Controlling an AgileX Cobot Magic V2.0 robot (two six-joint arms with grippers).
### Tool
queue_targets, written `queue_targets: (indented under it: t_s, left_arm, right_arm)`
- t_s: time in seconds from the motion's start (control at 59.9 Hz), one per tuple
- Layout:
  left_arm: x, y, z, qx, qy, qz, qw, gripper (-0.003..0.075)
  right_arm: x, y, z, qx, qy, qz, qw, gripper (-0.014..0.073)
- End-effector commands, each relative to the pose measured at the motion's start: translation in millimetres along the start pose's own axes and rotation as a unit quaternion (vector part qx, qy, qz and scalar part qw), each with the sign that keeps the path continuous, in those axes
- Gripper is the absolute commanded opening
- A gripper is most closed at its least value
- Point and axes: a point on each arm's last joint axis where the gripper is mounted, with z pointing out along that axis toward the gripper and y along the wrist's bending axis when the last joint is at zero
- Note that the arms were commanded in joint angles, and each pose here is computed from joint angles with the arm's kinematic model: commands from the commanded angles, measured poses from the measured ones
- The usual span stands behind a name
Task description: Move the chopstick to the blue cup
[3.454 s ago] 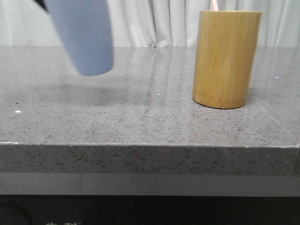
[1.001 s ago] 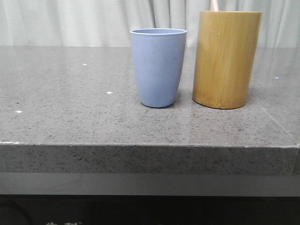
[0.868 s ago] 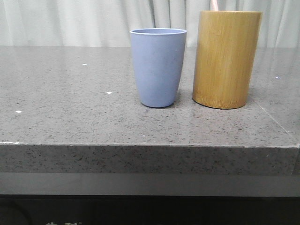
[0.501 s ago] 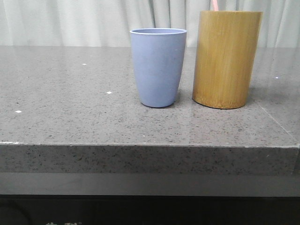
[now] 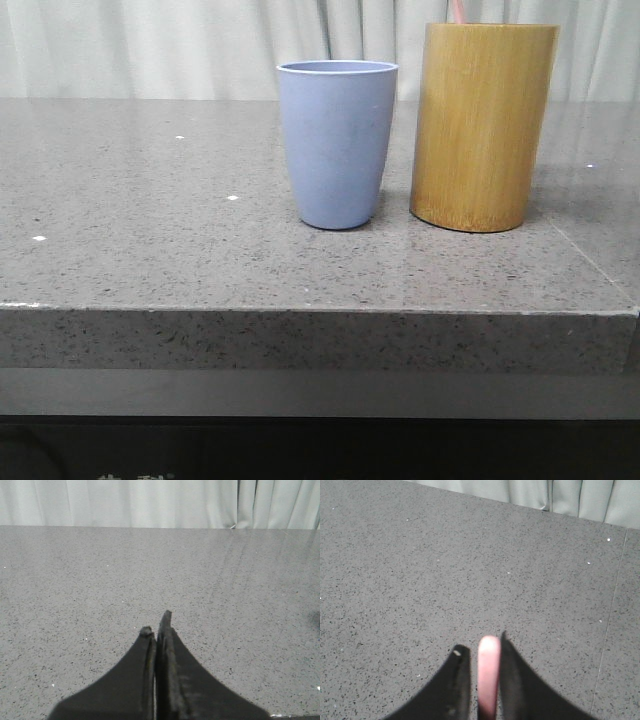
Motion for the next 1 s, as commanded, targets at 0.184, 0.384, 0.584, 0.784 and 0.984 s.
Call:
queue_targets:
  t_s: [0.184, 0.384, 0.584, 0.784, 0.984]
  left_arm:
    - [-14.8, -0.3, -2.1, 0.001, -0.049, -0.009, 0.999, -0.0019]
    - [-14.8, -0.3, -2.1, 0.001, -0.049, -0.009, 0.999, -0.0019]
    - [-14.8, -0.3, -2.1, 0.001, -0.049, -0.009, 0.999, -0.0019]
    - [-14.8, -0.3, -2.1, 0.001, -0.049, -0.009, 0.999, -0.0019]
    - [-14.8, -0.3, -2.1, 0.001, -0.049, -0.009, 0.999, -0.0019]
  right_arm:
    - [-35.3, 2.8, -30.1, -0.001, -0.095, -0.006, 0.996, -0.0069]
    - [-64.2, 6.1, -83.0, -0.004, -0.19, -0.007, 0.982, -0.0069]
    - [-87.5, 10.5, -138.2, -0.012, -0.3, 0.003, 0.954, -0.0069]
    - [-89.6, 37.0, -146.6, -0.067, -0.323, 0.018, 0.944, -0.0069]
    - [-80.0, 64.7, -109.5, -0.105, -0.306, 0.015, 0.946, -0.0069]
